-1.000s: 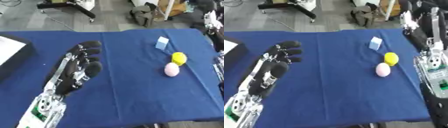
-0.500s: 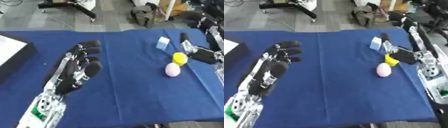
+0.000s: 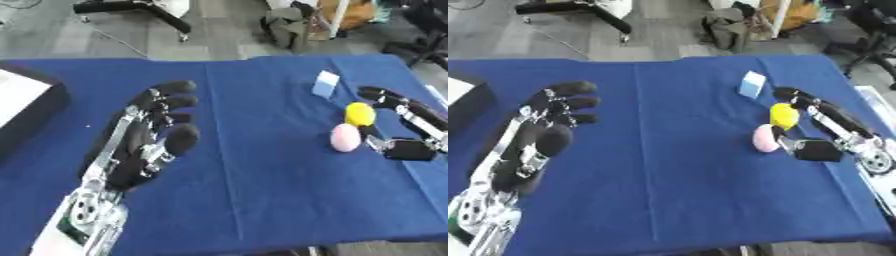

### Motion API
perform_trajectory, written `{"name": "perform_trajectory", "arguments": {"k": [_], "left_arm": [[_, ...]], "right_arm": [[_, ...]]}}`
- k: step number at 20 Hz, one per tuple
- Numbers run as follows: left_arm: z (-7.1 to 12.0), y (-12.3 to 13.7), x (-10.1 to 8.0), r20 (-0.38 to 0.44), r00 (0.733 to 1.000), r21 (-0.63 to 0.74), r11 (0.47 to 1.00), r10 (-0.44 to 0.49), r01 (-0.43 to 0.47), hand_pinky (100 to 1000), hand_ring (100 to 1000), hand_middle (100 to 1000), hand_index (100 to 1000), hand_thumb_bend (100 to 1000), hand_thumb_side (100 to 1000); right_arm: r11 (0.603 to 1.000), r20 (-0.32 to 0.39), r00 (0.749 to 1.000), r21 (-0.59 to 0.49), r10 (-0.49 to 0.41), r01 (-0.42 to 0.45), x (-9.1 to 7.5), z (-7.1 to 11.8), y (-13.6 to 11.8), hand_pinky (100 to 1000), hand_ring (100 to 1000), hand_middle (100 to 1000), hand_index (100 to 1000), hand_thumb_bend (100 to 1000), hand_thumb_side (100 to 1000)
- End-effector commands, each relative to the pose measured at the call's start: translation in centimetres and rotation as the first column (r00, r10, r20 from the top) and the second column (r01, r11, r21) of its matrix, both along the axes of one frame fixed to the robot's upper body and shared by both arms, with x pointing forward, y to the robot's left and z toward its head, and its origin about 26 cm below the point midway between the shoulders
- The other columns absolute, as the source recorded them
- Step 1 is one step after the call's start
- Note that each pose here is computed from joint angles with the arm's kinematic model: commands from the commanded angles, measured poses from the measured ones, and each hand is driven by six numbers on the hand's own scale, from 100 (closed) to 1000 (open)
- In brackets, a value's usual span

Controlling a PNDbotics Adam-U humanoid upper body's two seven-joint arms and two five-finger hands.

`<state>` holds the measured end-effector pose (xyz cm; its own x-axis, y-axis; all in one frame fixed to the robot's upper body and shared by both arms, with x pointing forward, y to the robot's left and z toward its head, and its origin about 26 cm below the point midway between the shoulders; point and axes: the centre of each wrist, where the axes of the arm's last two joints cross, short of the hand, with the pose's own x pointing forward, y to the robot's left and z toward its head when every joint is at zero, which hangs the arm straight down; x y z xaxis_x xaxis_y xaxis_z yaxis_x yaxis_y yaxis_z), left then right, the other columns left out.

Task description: Pick up the objects with one hand, pass them to the other hand, and then place them into the box on the other side of the table.

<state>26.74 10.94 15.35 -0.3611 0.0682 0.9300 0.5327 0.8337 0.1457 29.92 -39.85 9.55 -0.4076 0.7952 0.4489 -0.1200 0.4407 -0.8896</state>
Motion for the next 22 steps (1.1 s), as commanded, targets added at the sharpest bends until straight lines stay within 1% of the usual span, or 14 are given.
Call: {"name": "perform_trajectory", "arguments": {"k": [1, 3, 5, 9, 13, 14, 17, 19, 20, 22], "left_arm": [[1.0, 0.2, 0.0, 0.043, 0.999, 0.005, 1.000, -0.009, 0.009, 775, 806, 781, 802, 858, 586], [1.3, 0.1, -0.1, 0.051, 0.999, 0.006, 1.000, -0.014, 0.014, 774, 806, 781, 802, 858, 586], [1.6, 0.0, -0.1, 0.060, 0.998, 0.007, 1.000, -0.022, 0.021, 774, 806, 781, 802, 859, 587], [2.1, 0.0, -0.1, 0.079, 0.996, 0.008, 0.999, -0.032, 0.031, 772, 806, 781, 801, 860, 586], [2.4, -0.2, 0.0, 0.092, 0.995, 0.007, 0.999, -0.043, 0.042, 771, 805, 781, 801, 860, 585], [2.4, -0.2, 0.0, 0.094, 0.995, 0.007, 0.999, -0.044, 0.044, 771, 805, 781, 801, 861, 585], [2.5, -0.2, 0.0, 0.097, 0.994, 0.005, 0.999, -0.045, 0.045, 770, 805, 781, 801, 861, 584], [2.5, -0.2, 0.0, 0.096, 0.994, 0.003, 0.999, -0.046, 0.046, 770, 805, 782, 801, 861, 584], [2.5, -0.2, 0.0, 0.096, 0.994, 0.003, 0.999, -0.047, 0.047, 770, 805, 782, 801, 861, 584], [2.5, -0.3, 0.0, 0.095, 0.994, 0.001, 0.999, -0.048, 0.048, 769, 805, 782, 801, 861, 584]], "right_arm": [[0.999, -0.043, 0.999, -0.032, -0.029, 0.028, 0.5, 0.3, -1.9, 890, 964, 991, 972, 100, 582], [0.999, -0.069, 0.997, -0.029, -0.047, 0.045, 0.8, -0.1, -2.4, 885, 958, 975, 967, 100, 586], [0.998, -0.092, 0.994, -0.017, -0.066, 0.064, 1.1, -0.6, -3.0, 884, 956, 963, 964, 100, 618], [0.995, -0.126, 0.987, 0.000, -0.102, 0.103, 1.7, -1.2, -3.9, 879, 946, 935, 958, 100, 639], [0.989, -0.166, 0.976, 0.015, -0.142, 0.147, 2.1, -2.1, -4.7, 875, 937, 914, 952, 100, 715], [0.987, -0.182, 0.971, 0.014, -0.156, 0.161, 2.1, -2.5, -5.0, 874, 935, 908, 951, 100, 749], [0.981, -0.225, 0.956, -0.007, -0.188, 0.192, 1.9, -3.7, -5.6, 872, 931, 898, 951, 100, 798], [0.979, -0.245, 0.948, -0.037, -0.202, 0.199, 1.8, -4.2, -5.9, 870, 927, 892, 952, 100, 784], [0.978, -0.251, 0.945, -0.056, -0.207, 0.199, 1.8, -4.5, -5.9, 869, 924, 889, 952, 100, 748], [0.976, -0.259, 0.942, -0.100, -0.216, 0.196, 1.8, -4.7, -5.9, 866, 919, 882, 952, 100, 644]]}}
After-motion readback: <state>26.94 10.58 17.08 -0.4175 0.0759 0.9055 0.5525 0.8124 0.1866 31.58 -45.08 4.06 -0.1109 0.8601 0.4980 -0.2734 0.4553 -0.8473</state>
